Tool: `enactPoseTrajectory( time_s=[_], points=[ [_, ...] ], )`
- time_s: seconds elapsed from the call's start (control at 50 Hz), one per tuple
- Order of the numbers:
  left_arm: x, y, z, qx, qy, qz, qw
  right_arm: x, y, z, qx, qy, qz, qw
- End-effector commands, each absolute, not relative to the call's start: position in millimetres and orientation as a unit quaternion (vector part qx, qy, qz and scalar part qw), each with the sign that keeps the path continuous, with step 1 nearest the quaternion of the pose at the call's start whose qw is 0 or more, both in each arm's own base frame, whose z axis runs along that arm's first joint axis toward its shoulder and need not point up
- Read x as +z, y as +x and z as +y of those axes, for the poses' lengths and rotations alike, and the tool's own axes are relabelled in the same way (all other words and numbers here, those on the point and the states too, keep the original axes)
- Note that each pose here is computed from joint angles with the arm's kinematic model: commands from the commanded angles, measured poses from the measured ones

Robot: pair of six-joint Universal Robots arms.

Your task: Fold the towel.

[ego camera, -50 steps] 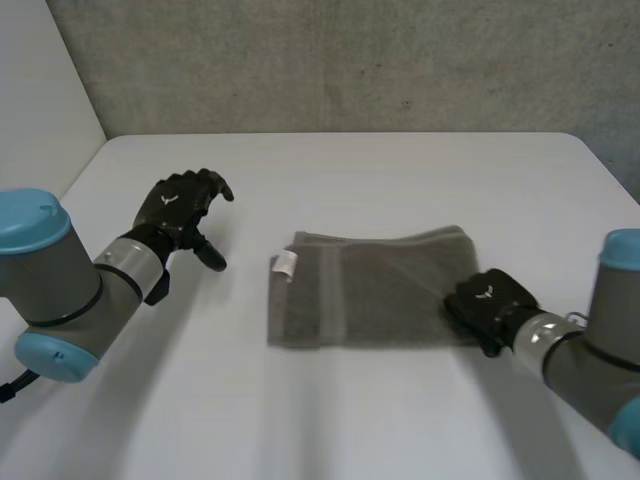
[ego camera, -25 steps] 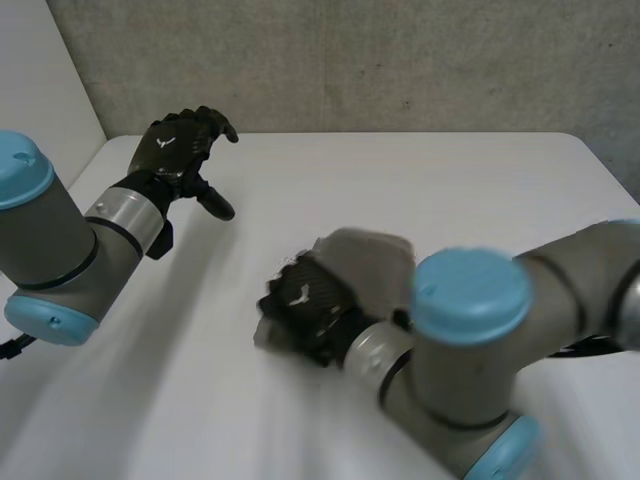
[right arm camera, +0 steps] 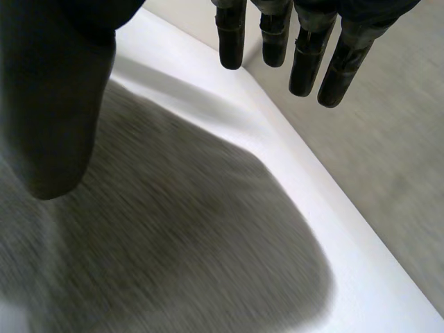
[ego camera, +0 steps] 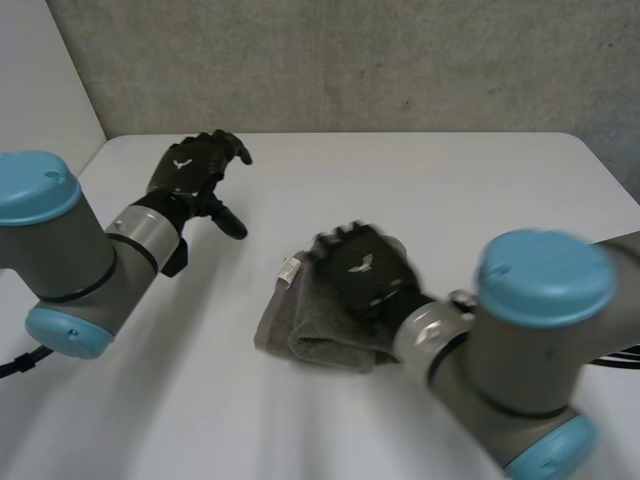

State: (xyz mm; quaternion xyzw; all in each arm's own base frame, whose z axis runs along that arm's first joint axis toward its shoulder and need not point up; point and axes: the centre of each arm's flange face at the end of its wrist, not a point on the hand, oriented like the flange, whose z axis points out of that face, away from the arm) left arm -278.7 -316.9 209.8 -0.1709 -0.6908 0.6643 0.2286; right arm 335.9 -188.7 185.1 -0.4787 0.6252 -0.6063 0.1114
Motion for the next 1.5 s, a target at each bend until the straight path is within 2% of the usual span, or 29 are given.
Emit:
enactPoseTrajectory(
  time_s=[0.02, 0.1, 0.22, 0.32, 0.4, 0.54, 0.58, 0.68, 0.8, 0.96, 1.12, 1.28, 1.4, 1.5],
  points=[
    [211, -305, -291, 0.65, -0.199, -0.685, 0.262, 189, 274, -235, -0.591, -0.391, 0.703, 0.065],
    [203, -330, -268, 0.629, -0.225, -0.685, 0.291, 180, 244, -255, -0.575, -0.304, 0.756, 0.071],
    [176, -361, -244, 0.594, -0.26, -0.694, 0.315, 171, 231, -259, -0.558, -0.221, 0.793, 0.11],
    [159, -363, -240, 0.574, -0.268, -0.708, 0.311, 158, 232, -258, -0.544, -0.168, 0.808, 0.151],
    [153, -362, -239, 0.567, -0.27, -0.715, 0.308, 150, 235, -259, -0.541, -0.166, 0.81, 0.156],
    [143, -353, -241, 0.554, -0.265, -0.731, 0.296, 138, 247, -266, -0.536, -0.172, 0.81, 0.164],
    [142, -349, -244, 0.554, -0.261, -0.734, 0.292, 132, 267, -260, -0.529, -0.195, 0.806, 0.179],
    [138, -333, -254, 0.553, -0.244, -0.748, 0.276, 123, 286, -258, -0.524, -0.212, 0.802, 0.192],
    [131, -312, -264, 0.547, -0.231, -0.764, 0.252, 123, 314, -252, -0.525, -0.216, 0.793, 0.221],
    [120, -288, -274, 0.541, -0.224, -0.781, 0.218, 132, 336, -249, -0.543, -0.222, 0.776, 0.23],
    [121, -277, -283, 0.546, -0.214, -0.784, 0.204, 135, 349, -244, -0.548, -0.235, 0.767, 0.236],
    [122, -272, -288, 0.549, -0.206, -0.785, 0.199, 123, 346, -239, -0.521, -0.245, 0.786, 0.224],
    [149, -274, -294, 0.579, -0.205, -0.762, 0.202, 135, 338, -244, -0.527, -0.249, 0.785, 0.21],
    [186, -274, -294, 0.602, -0.199, -0.746, 0.206, 167, 319, -260, -0.549, -0.238, 0.778, 0.19]
  ],
)
